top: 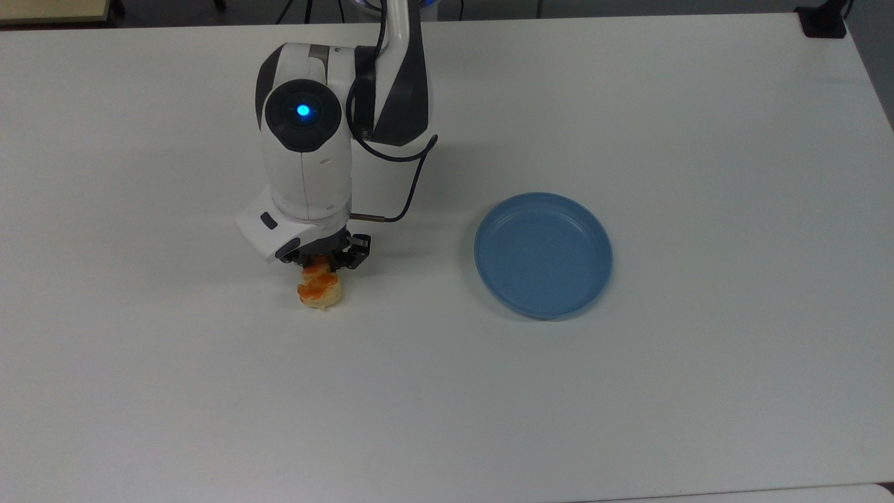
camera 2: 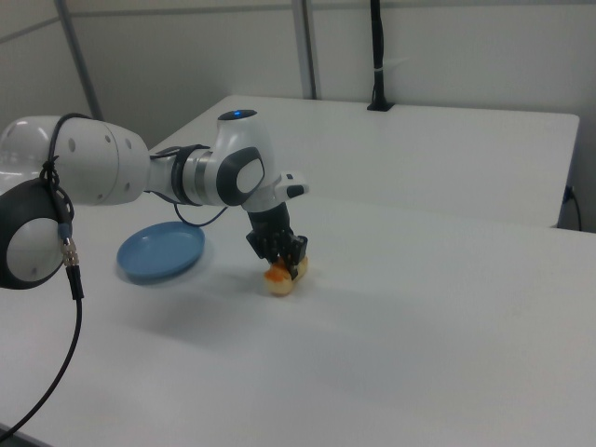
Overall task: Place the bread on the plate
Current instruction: 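Lift the held bread and carry it over the blue plate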
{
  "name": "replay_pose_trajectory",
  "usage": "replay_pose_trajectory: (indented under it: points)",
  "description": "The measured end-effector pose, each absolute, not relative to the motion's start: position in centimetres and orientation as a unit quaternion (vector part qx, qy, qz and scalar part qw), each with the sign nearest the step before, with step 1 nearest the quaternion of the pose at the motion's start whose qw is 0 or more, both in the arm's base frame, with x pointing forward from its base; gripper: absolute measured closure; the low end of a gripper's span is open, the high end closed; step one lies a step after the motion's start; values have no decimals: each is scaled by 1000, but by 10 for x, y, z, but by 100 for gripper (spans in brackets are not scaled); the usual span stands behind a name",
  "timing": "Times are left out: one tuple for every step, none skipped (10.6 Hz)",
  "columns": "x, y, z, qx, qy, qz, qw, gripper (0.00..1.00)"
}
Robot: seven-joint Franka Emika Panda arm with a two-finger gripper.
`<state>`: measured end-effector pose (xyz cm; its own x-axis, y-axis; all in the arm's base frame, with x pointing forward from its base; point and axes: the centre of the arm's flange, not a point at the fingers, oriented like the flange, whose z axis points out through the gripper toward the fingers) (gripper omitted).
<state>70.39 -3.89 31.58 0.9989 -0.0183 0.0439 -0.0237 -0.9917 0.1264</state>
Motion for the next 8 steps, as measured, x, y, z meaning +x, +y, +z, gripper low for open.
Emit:
replay_pose_trajectory:
  points:
    - [707,-30,323,998,-14,29,62,67]
    - [710,-9,337,997,-15,42,59,68]
    - [710,24,351,997,-14,45,58,68]
    - [707,60,364,997,-12,42,57,68]
    - [703,101,375,997,-12,43,55,68]
    - [697,138,381,998,-10,46,52,68]
    - [690,170,381,998,-3,47,50,66]
    - [681,202,379,998,5,47,48,66]
